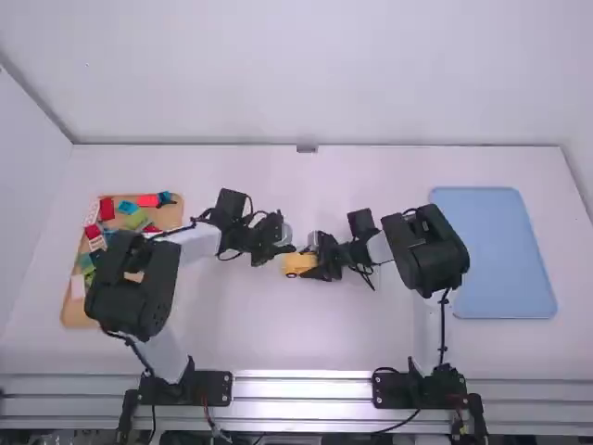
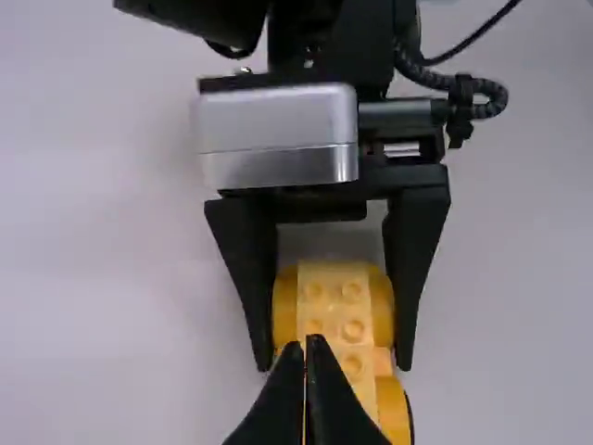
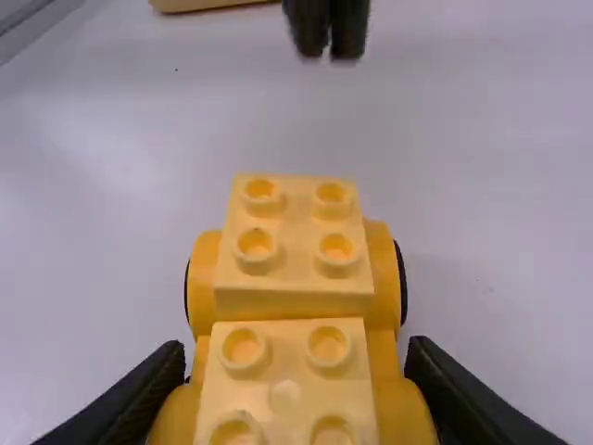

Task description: Assemble lego blocks to make yellow taxi

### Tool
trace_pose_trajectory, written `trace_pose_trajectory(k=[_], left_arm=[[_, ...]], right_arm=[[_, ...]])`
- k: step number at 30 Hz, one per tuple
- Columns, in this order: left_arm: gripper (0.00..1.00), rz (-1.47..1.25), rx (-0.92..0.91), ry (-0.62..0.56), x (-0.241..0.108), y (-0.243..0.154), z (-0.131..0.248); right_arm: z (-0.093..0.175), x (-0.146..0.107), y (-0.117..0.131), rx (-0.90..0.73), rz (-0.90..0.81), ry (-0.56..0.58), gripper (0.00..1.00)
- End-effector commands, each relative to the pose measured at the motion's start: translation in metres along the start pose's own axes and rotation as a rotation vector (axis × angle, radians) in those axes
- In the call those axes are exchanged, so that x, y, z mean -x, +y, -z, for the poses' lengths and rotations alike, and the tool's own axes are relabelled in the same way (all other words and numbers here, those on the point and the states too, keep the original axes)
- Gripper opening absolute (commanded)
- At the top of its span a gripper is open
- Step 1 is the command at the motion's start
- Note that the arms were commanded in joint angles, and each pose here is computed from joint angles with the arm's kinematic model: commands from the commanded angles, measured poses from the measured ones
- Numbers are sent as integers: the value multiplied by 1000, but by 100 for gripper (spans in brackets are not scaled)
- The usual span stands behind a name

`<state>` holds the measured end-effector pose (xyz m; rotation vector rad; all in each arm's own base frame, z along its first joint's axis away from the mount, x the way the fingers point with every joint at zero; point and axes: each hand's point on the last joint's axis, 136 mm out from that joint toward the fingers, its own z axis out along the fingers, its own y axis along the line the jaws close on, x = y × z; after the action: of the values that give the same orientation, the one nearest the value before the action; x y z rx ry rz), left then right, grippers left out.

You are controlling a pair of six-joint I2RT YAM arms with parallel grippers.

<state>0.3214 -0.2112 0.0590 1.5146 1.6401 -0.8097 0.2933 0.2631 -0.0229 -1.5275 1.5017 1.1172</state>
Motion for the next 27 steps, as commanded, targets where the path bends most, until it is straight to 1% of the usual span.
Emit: trace_pose_trajectory(k=[1, 7, 17, 27], left_arm=[[2, 91, -18, 50, -19, -5, -10], [2, 142, -26, 95, -37, -8, -15], [2, 178, -51, 105, -43, -16, -17], [2, 178, -85, 112, -51, -26, -37]], right_arm=[[-2, -10, 0, -12, -33, 39, 55], [-2, -10, 0, -11, -34, 39, 55], [-2, -10, 0, -12, -33, 38, 55], [-2, -11, 0, -11, -35, 39, 55]])
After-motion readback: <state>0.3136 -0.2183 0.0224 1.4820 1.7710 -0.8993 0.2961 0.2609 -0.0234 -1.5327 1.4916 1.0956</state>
